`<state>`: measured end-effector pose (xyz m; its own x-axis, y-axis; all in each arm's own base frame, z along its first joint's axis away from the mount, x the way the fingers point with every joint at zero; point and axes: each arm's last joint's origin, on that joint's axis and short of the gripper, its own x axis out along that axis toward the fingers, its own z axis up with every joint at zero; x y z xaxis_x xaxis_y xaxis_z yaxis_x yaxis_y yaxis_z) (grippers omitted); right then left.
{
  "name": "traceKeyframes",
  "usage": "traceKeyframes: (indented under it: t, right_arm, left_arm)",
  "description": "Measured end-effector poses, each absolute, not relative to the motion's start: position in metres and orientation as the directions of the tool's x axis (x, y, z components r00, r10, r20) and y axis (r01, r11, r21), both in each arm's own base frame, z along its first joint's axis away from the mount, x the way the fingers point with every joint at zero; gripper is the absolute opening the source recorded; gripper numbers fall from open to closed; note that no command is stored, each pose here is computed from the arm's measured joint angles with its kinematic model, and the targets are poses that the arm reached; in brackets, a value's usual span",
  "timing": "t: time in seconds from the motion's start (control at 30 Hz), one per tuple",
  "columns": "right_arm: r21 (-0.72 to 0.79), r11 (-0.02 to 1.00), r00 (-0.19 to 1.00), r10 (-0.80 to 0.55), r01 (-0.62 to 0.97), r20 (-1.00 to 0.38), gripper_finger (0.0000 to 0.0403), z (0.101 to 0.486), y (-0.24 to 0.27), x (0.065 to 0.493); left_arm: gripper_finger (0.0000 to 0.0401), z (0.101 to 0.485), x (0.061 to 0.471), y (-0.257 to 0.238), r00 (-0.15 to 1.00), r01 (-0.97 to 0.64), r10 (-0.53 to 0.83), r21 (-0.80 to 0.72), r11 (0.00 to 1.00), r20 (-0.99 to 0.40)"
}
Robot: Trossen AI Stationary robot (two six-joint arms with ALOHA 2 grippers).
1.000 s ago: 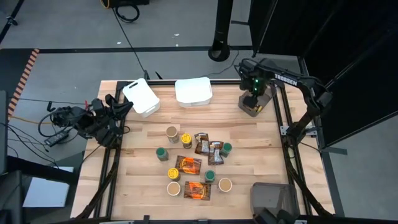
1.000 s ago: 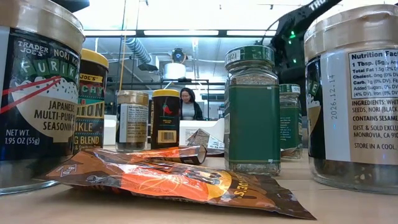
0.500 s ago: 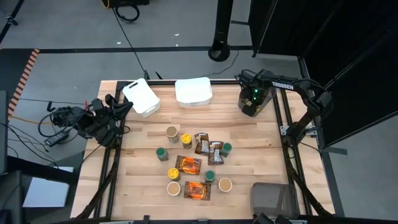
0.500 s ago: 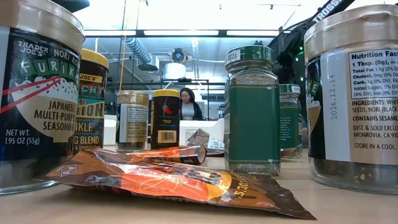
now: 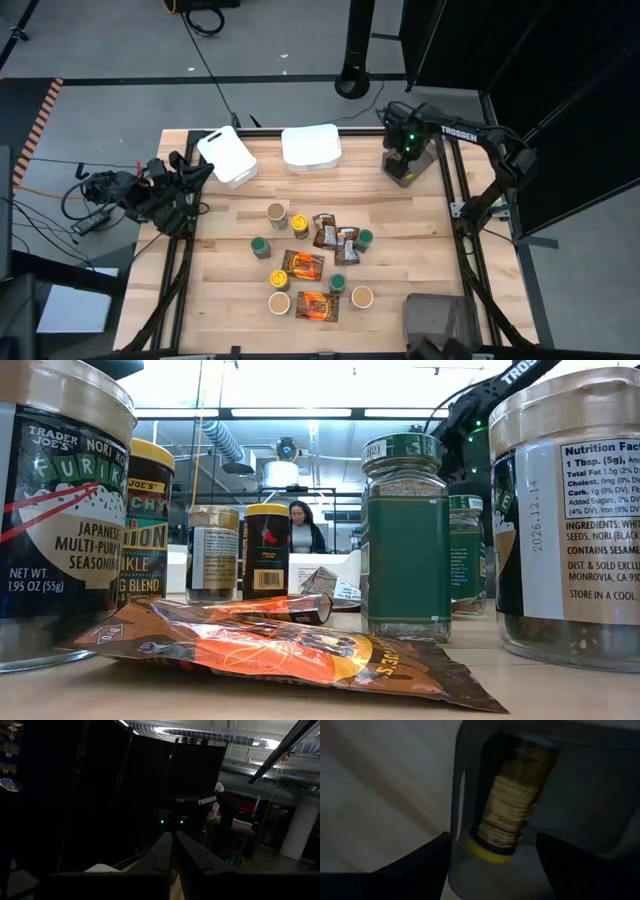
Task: Sort spices by type
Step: Put the right yellow seasoning bottle into the top black bin
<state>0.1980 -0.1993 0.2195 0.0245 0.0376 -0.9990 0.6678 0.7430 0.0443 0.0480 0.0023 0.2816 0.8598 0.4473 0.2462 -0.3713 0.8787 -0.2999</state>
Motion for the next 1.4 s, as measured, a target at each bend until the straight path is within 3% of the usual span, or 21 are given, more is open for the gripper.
traceKeyframes:
  t: [0.43,0.7,0.97,1.4]
  right_arm:
    - [0.023,0.642,0.091,-0.073,0.766,-0.993,0.0291,0.226,-0.219,0.191]
    - [-0.059,0.516,0.014,-0.136,0.854,-0.991,0.0292,0.225,-0.227,0.182]
    - [-0.111,0.476,-0.009,-0.211,0.872,-0.977,0.0289,0.223,-0.221,0.194]
    - [-0.084,0.426,-0.016,-0.162,0.901,-0.987,0.0289,0.19,-0.207,0.191]
  left_arm:
    - [0.0026,0.282,0.048,0.002,0.86,-0.371,0.447,-0.3,0.879,0.246]
    - [0.0026,0.282,0.048,0.002,0.86,-0.372,0.447,-0.298,0.879,0.246]
    - [0.0026,0.281,0.048,0.003,0.853,-0.388,0.463,-0.301,0.871,0.24]
    - [0.0026,0.281,0.048,0.003,0.853,-0.389,0.463,-0.301,0.871,0.24]
